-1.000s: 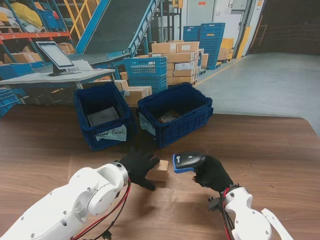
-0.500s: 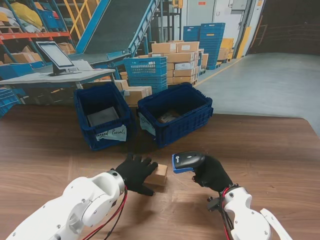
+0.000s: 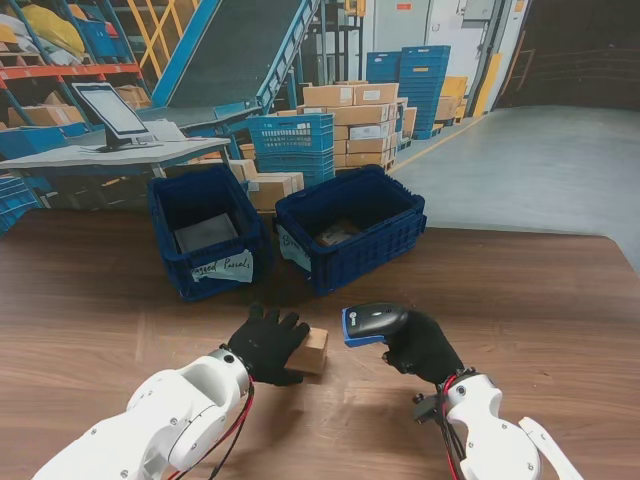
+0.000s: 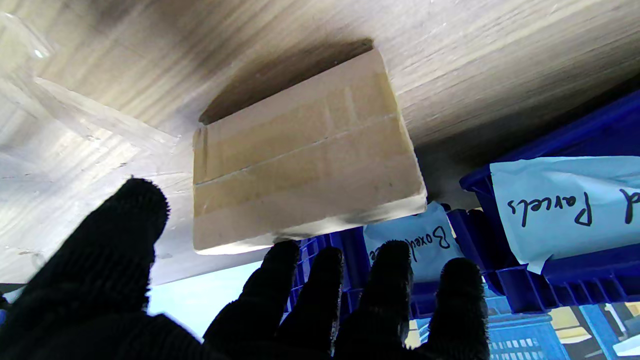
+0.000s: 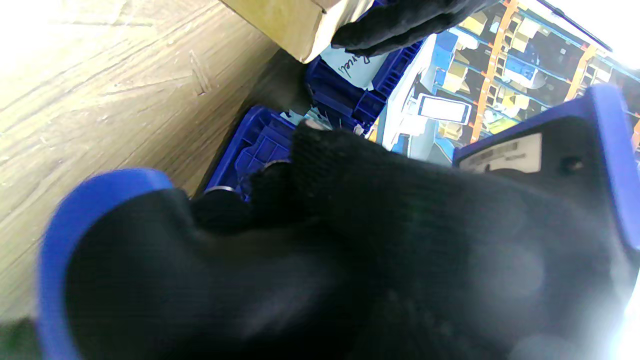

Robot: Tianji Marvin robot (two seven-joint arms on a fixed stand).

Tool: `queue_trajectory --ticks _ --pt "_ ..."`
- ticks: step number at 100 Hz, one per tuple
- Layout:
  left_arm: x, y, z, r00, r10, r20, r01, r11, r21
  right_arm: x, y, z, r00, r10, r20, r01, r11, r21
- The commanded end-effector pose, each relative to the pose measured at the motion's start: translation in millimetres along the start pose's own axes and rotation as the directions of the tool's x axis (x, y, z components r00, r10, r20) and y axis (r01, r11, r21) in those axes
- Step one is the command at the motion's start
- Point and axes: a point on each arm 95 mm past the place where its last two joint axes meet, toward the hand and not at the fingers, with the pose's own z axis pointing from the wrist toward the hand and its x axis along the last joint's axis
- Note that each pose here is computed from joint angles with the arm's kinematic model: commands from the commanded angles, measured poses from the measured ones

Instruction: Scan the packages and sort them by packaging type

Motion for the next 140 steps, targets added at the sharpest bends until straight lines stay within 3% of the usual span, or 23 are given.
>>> queue_trajectory --ticks 1,50,82,121,140 --pt "1.7 2.2 1.7 1.0 -0.02 0.0 0.02 1.0 -0.018 4.5 -2.8 0.0 1.0 0.008 -0.011 -0.008 1.0 0.012" --pt "-3.4 -16.1 5.3 0.998 -0.035 0.05 0.032 0.997 0.077 3.2 -2.1 -0.7 1.0 0.009 -0.009 -0.008 1.0 0.025" --pt "-14.3 -14.8 11.9 0.998 0.005 0.069 -0.008 0.999 0.042 2.7 -2.0 -1.1 1.0 0.011 -0.008 -0.01 0.999 0.033" --pt "-26.3 -2.6 23.7 0.998 -0.055 -0.006 0.055 0.997 -0.061 1.8 -2.4 -0.9 1.0 0.014 -0.007 -0.014 0.999 0.036" --pt "-29.2 6.7 31.8 0.999 -0.052 -0.014 0.052 0.998 -0.047 0.8 -2.5 -1.1 1.0 0.024 -0.005 -0.024 0.999 0.042"
